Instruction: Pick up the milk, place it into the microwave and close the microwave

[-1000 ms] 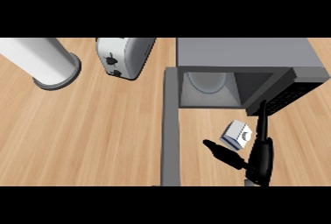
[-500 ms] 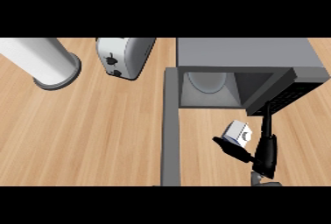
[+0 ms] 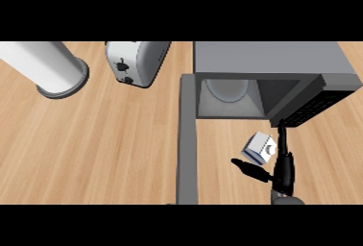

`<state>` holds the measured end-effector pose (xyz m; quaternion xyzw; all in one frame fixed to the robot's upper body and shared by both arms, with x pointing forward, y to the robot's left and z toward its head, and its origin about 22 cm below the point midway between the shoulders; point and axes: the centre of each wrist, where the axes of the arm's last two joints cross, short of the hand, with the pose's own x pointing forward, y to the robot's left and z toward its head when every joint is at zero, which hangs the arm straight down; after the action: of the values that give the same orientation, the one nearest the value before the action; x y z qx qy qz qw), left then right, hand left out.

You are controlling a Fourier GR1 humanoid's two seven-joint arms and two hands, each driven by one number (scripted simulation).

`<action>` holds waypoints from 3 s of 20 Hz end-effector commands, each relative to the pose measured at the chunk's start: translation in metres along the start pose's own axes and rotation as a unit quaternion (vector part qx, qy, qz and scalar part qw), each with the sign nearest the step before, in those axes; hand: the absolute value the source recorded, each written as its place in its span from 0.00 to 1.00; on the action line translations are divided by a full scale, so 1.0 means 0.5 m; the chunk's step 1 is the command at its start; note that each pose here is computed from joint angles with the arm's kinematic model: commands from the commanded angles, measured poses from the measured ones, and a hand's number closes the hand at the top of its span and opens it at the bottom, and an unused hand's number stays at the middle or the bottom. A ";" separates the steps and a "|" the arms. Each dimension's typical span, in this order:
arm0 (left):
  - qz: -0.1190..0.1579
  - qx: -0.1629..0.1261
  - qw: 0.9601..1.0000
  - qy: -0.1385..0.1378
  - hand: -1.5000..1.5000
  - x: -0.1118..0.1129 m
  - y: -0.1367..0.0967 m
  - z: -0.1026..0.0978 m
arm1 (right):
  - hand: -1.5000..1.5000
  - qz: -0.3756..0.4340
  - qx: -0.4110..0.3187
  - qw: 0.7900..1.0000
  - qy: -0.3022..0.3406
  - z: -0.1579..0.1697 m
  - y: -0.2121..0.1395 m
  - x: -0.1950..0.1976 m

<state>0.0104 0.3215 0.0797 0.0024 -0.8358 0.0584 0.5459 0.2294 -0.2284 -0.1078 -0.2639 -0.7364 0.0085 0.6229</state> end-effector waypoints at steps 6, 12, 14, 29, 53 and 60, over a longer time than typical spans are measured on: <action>-0.003 -0.011 1.000 0.005 0.00 0.033 0.018 0.016 | 0.00 0.052 -0.006 0.999 0.009 0.002 0.032 -0.062; -0.006 -0.004 1.000 0.001 0.00 0.014 0.003 0.007 | 1.00 0.141 0.010 0.990 0.002 0.037 -0.011 -0.112; 0.009 0.000 1.000 0.001 0.00 0.010 0.024 0.019 | 1.00 0.153 0.011 0.988 0.002 0.026 0.007 -0.122; 0.025 -0.025 0.999 0.004 0.00 0.005 0.027 0.013 | 1.00 0.047 0.162 0.974 -0.148 -0.135 -0.033 -0.086; 0.018 0.009 1.000 0.021 0.00 -0.024 0.057 0.010 | 1.00 0.006 0.195 0.962 -0.194 -0.288 0.083 0.203; 0.014 0.007 0.999 0.028 0.00 -0.039 0.092 0.007 | 1.00 0.055 0.191 0.967 -0.161 -0.375 0.097 0.218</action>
<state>0.0037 0.3584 0.0640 -0.0043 -0.8230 0.0705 0.5636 0.3915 -0.1966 0.0043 -0.1522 -0.8074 0.2212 0.5254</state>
